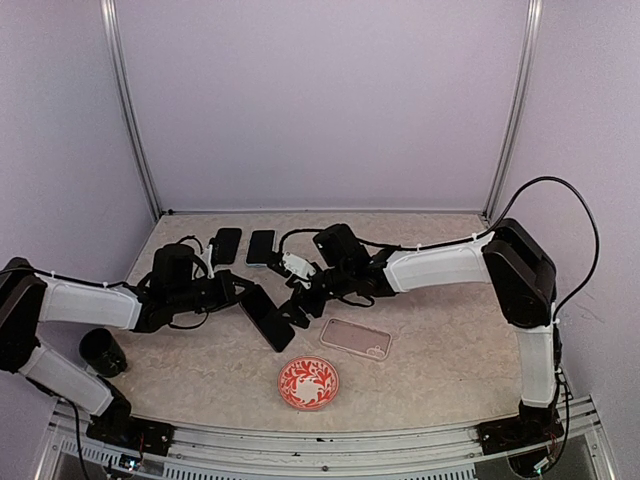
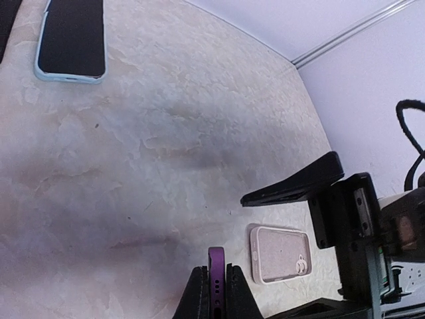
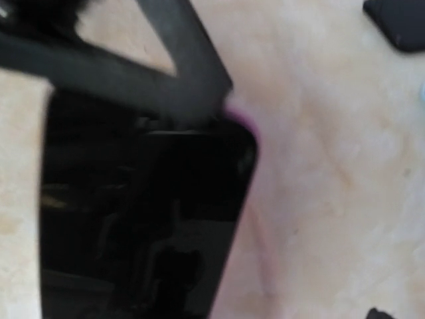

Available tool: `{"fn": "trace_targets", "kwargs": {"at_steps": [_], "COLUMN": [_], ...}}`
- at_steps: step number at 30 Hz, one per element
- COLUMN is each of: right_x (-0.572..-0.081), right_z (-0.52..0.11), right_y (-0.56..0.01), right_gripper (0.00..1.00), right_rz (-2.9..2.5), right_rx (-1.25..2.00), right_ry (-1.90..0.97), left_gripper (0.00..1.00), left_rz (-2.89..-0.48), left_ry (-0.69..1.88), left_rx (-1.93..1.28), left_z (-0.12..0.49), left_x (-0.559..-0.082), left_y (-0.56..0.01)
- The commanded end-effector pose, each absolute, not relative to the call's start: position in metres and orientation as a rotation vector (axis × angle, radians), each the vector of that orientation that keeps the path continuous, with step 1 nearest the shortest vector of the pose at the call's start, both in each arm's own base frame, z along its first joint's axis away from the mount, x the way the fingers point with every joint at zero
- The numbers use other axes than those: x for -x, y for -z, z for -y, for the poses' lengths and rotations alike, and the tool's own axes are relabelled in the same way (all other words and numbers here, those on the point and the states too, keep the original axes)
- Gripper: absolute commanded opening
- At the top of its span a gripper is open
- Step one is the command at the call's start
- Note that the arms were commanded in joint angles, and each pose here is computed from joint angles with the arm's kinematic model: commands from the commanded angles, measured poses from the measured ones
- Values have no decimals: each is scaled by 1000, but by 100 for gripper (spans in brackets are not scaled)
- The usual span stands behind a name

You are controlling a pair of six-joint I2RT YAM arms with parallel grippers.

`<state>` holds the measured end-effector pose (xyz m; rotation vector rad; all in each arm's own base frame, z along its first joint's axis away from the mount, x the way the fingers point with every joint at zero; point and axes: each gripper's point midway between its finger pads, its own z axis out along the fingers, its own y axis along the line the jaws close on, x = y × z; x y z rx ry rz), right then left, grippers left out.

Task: Put the phone into the phone case
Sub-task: Pass from the left arm to the right

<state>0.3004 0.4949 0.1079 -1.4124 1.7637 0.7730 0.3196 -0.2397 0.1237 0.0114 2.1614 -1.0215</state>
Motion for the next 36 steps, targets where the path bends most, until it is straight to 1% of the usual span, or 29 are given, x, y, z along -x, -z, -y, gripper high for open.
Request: {"fn": "trace_targets", "kwargs": {"at_steps": [1, 5, 11, 18, 36], "right_x": [-298, -295, -285, -280, -283], "right_z": [-508, -512, -522, -527, -536], "right_y": [-87, -79, -88, -85, -69], "right_gripper": [100, 99, 100, 99, 100], "right_rz": [-1847, -1871, -1847, -1853, -1858], "right_rx": [1366, 1361, 1359, 1346, 1342], "right_ry": [-716, -745, -854, -911, -893], "left_gripper": [0, 0, 0, 0, 0], "left_rz": [-2103, -2096, -2076, -2068, -2069], "left_ry": [985, 959, 939, 934, 937], "left_rx": [70, 109, 139, 149, 142], "left_z": [231, 225, 220, 220, 223], "left_x": [-322, -321, -319, -319, -318], "left_y": [-132, -132, -136, -138, -139]}}
